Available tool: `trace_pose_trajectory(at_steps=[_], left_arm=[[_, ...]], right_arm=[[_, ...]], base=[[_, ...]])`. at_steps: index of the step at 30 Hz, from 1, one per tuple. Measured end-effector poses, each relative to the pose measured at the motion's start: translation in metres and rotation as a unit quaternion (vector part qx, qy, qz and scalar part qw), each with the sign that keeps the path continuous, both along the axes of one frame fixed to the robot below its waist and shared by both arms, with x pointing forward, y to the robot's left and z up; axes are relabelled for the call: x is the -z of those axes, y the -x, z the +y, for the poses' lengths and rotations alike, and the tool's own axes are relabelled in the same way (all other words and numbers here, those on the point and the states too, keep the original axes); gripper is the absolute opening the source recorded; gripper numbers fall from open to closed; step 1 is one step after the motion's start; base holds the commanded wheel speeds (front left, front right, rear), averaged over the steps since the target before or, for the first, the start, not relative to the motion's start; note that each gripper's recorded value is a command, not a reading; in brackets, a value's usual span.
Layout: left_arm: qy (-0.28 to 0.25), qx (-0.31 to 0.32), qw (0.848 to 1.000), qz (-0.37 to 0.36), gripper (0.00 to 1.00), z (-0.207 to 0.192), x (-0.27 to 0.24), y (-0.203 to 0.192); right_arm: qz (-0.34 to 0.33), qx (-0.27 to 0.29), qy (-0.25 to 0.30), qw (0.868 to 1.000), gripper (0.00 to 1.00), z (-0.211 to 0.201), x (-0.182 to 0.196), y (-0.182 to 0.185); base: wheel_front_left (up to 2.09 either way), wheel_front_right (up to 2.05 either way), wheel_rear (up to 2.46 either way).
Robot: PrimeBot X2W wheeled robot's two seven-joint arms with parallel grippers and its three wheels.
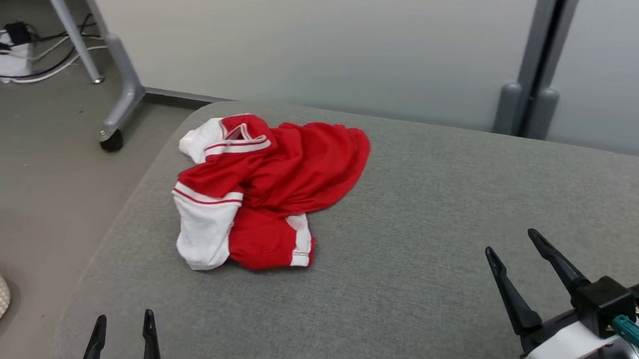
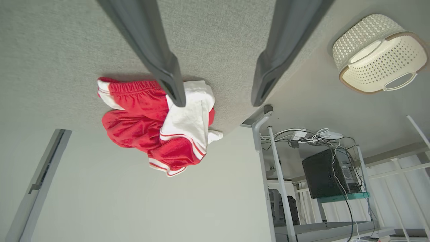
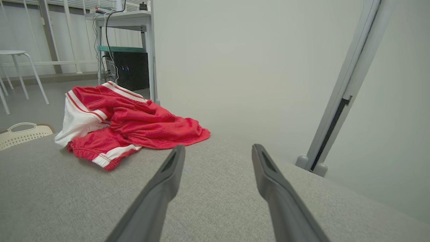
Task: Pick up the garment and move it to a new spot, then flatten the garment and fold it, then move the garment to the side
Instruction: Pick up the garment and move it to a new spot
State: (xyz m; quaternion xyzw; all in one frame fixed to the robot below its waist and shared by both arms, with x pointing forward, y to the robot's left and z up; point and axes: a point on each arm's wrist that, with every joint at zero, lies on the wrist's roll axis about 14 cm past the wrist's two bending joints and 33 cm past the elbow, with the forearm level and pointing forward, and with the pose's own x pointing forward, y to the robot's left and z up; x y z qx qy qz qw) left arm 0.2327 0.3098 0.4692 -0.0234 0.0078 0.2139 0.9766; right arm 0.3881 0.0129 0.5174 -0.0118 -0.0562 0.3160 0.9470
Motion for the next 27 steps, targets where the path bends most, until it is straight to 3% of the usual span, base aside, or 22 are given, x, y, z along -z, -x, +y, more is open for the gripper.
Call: trace_pose_trajectory(at_steps=[7, 11, 16, 23, 27], left_arm=[[0.013, -0.026, 0.999, -0.018, 1.0, 0.011, -0.007, 0.01], [0.02, -0.001, 0.999, -0.041, 1.0, 0.009, -0.022, -0.029], [0.006, 0.045, 0.999, 0.0, 1.0, 0.02, -0.036, -0.104], [0.032, 0.107, 0.983, 0.144, 1.0, 0.022, 0.007, -0.188], [0.088, 0.118, 0.954, 0.262, 0.99, 0.016, 0.067, -0.194]], right_arm=[[0.003, -0.038, -0.001, 0.999, 1.0, 0.025, 0.002, 0.005], [-0.002, -0.04, 0.001, 0.999, 1.0, 0.022, 0.002, -0.007], [-0.021, -0.051, 0.006, 0.998, 1.0, 0.023, 0.003, -0.038], [0.011, -0.053, 0.006, 0.998, 1.0, 0.019, 0.044, -0.071], [0.039, -0.033, 0.007, 0.999, 1.0, 0.004, 0.07, -0.081]], base=[[0.0, 0.0, 0.0], [0.0, 0.0, 0.0], [0.0, 0.0, 0.0], [0.0, 0.0, 0.0], [0.0, 0.0, 0.0]])
